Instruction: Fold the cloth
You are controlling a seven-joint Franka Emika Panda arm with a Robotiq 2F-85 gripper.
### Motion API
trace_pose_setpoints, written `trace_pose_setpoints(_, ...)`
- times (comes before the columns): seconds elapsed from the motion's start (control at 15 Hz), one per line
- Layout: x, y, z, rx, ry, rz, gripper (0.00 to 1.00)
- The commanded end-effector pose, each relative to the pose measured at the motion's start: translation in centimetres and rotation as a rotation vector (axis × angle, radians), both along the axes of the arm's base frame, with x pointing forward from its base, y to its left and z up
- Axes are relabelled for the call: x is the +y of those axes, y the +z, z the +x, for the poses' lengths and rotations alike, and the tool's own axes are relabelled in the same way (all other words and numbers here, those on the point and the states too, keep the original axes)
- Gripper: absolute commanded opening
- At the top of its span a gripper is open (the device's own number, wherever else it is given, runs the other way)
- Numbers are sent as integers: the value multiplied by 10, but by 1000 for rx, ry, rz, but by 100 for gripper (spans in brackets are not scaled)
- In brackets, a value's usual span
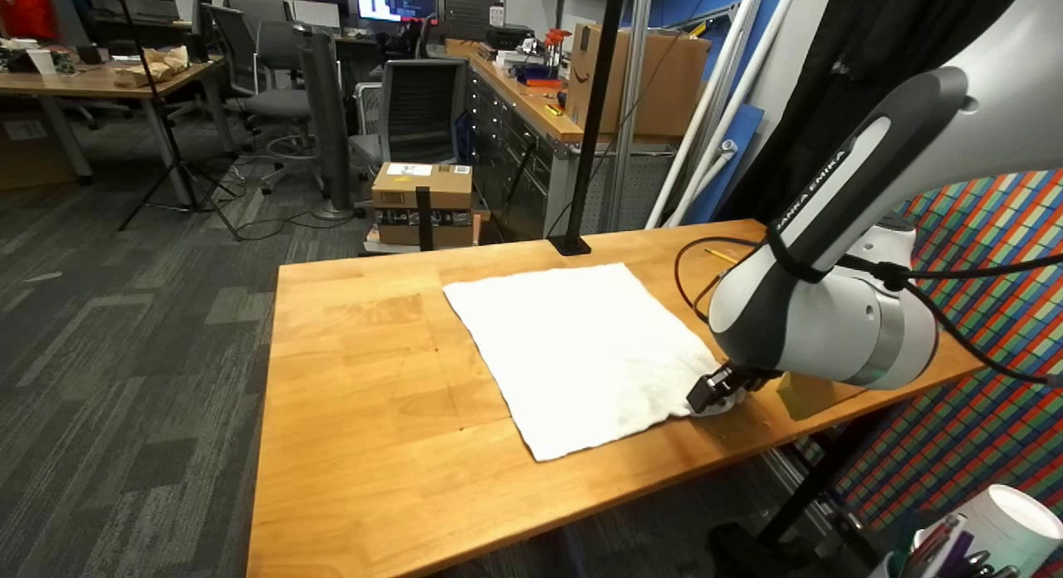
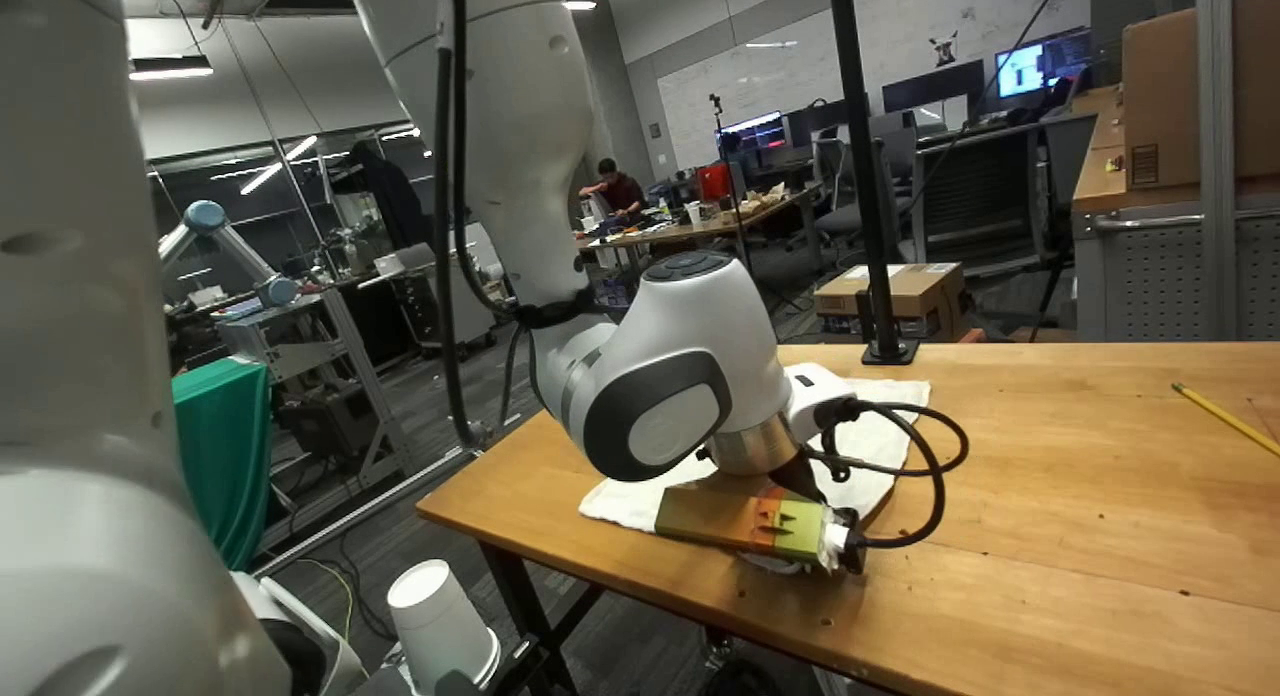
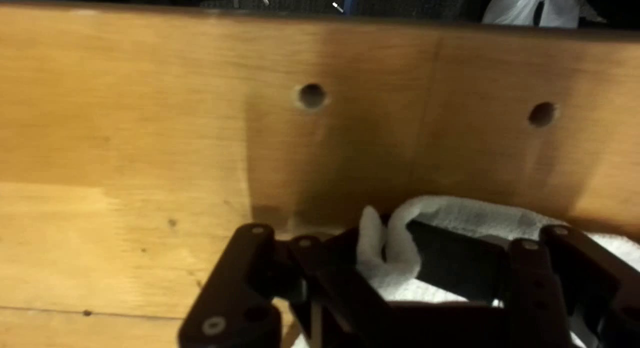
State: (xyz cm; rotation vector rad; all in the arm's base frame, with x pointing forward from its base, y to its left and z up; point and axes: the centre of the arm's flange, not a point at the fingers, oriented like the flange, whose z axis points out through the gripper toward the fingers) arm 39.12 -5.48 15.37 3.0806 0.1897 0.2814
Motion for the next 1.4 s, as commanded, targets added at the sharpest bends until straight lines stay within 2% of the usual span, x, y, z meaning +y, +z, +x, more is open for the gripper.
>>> trace_pose_setpoints(0.0, 55, 11, -5, 30, 15, 30, 3)
trace_pose_setpoints(0.47, 149, 39, 29, -9, 117, 49, 4)
trace_pose_setpoints(0.67, 170, 58, 49, -43, 120, 43, 4)
trace_pose_setpoints(0.93, 184, 92, 105, -134, 139, 33, 5)
trace_pose_setpoints(1.13, 207, 113, 135, -196, 181, 62, 4)
trace_pose_setpoints(1.33, 241, 121, 150, -231, 221, 96, 5)
